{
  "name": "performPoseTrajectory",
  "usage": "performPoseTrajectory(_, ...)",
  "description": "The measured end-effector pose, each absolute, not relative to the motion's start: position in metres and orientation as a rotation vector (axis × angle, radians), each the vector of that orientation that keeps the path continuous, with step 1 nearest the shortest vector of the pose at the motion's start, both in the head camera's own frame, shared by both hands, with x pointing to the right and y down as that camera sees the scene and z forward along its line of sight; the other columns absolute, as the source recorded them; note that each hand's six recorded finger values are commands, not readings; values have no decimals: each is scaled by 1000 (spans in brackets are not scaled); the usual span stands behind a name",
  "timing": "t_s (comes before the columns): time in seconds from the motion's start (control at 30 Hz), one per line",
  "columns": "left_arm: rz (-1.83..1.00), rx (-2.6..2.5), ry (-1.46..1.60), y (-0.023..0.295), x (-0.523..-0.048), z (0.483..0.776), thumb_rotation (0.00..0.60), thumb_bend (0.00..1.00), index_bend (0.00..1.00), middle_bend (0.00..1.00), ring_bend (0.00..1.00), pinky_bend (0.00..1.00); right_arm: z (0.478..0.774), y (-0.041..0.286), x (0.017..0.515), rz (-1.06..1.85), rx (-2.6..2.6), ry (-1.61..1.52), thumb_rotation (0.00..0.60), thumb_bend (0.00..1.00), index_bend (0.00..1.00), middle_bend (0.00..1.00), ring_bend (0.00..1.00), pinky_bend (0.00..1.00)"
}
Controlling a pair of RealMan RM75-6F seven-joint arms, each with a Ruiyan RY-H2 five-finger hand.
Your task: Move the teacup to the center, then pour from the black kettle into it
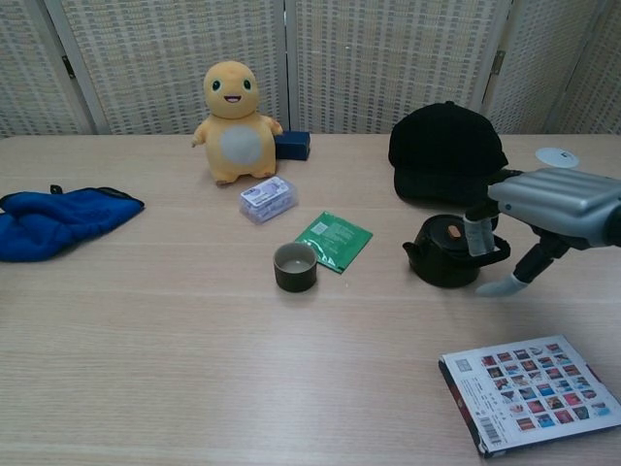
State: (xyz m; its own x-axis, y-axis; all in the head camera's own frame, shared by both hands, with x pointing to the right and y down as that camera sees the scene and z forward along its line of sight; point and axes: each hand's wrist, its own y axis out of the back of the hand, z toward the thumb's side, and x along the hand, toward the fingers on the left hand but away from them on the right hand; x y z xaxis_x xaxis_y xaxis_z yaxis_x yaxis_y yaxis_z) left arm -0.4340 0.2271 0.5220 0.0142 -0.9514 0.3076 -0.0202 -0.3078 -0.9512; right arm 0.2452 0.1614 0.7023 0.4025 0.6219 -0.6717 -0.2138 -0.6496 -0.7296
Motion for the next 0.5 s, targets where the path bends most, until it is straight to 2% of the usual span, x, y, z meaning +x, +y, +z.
performPoseTrajectory(0.5, -1411, -1454, 1060, 228, -436, 520, 598, 165, 237, 318, 412, 441, 703, 165, 237, 1337, -1873, -335, 402, 0, 490, 464, 403, 0)
